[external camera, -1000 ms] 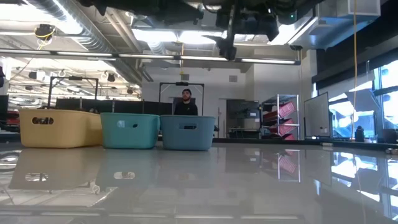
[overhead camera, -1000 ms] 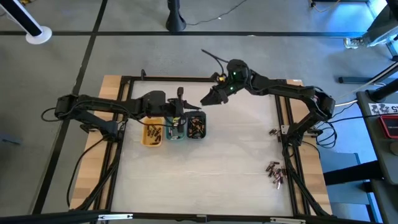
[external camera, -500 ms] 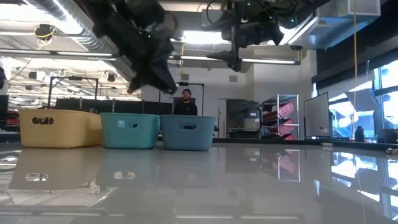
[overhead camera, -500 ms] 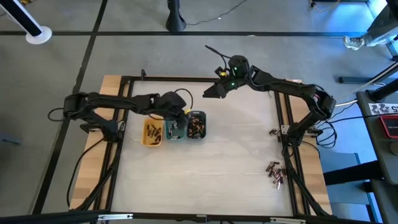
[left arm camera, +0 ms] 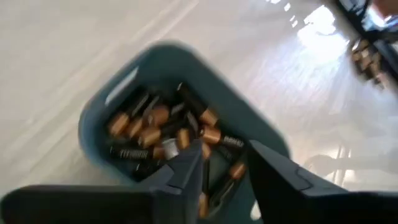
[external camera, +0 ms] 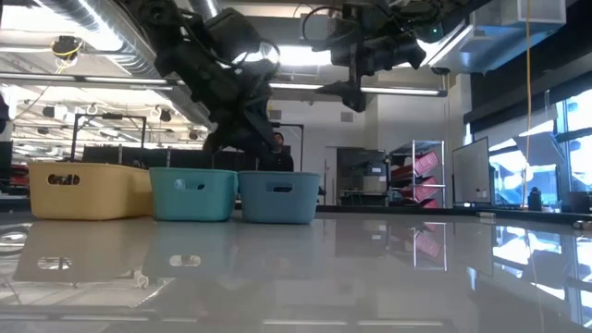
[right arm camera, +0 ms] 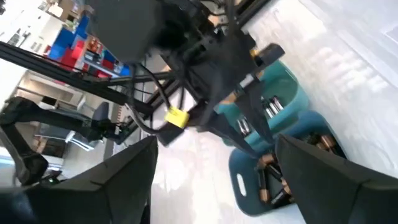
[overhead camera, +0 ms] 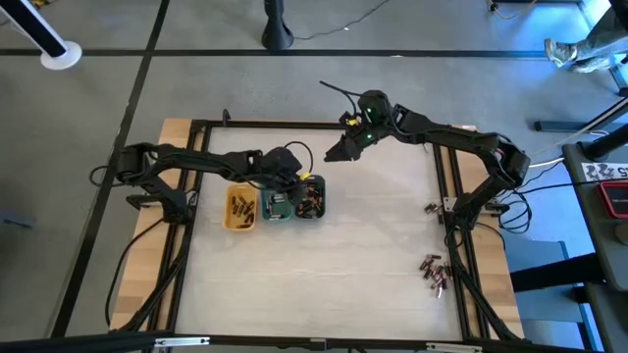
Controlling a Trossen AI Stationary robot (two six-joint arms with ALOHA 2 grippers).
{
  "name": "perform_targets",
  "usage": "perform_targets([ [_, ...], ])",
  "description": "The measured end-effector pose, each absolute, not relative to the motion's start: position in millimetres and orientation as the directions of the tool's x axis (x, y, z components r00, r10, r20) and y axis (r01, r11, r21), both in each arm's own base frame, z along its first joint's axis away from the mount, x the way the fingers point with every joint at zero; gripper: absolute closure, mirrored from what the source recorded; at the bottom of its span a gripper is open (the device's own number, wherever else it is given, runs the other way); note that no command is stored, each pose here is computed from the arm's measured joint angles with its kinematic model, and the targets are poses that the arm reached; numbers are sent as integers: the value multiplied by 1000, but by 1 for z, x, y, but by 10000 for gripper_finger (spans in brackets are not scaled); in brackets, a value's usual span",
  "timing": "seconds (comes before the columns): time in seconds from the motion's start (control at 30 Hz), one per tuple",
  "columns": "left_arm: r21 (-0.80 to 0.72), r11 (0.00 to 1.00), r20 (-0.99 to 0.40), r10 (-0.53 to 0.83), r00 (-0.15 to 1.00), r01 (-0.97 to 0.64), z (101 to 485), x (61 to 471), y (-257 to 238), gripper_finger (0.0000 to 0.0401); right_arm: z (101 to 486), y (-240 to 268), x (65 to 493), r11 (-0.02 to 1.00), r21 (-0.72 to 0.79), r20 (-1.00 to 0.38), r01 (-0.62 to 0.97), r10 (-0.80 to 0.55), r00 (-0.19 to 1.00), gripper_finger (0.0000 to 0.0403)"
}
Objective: Sort batteries
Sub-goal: Put the silver battery into the green bin
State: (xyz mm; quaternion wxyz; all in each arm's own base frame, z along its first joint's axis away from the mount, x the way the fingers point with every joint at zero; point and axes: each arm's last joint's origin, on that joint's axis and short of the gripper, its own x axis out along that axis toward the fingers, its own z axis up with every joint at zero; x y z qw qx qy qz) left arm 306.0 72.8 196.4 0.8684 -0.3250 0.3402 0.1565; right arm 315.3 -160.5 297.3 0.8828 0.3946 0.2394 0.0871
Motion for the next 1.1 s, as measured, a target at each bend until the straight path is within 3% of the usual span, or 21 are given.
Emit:
perform_targets([
  [0.2,-485,725,-658,65,750,-489,203,310,76,222,295,-160,314,675,736,-372,45,348,860,74],
  [0.33,-502,721,-639,62,766,-477,211,312,81,204,295,-159,314,669,742,-368,36,362,857,74],
  [0.47,-472,752,-662,43,748,-460,219,309,84,206,293,-157,310,658,751,-394,58,377,838,74],
  [0.63,-382,816,-748,2,664,-434,214,303,76,216,291,-153,299,717,680,-505,153,306,807,74],
  [0.83,-196,961,-783,-34,621,-195,209,312,65,228,289,-154,295,761,597,-583,254,194,789,74],
  [1.1,-127,984,-866,-49,497,-125,202,349,77,233,288,-155,295,768,571,-606,290,156,780,74],
])
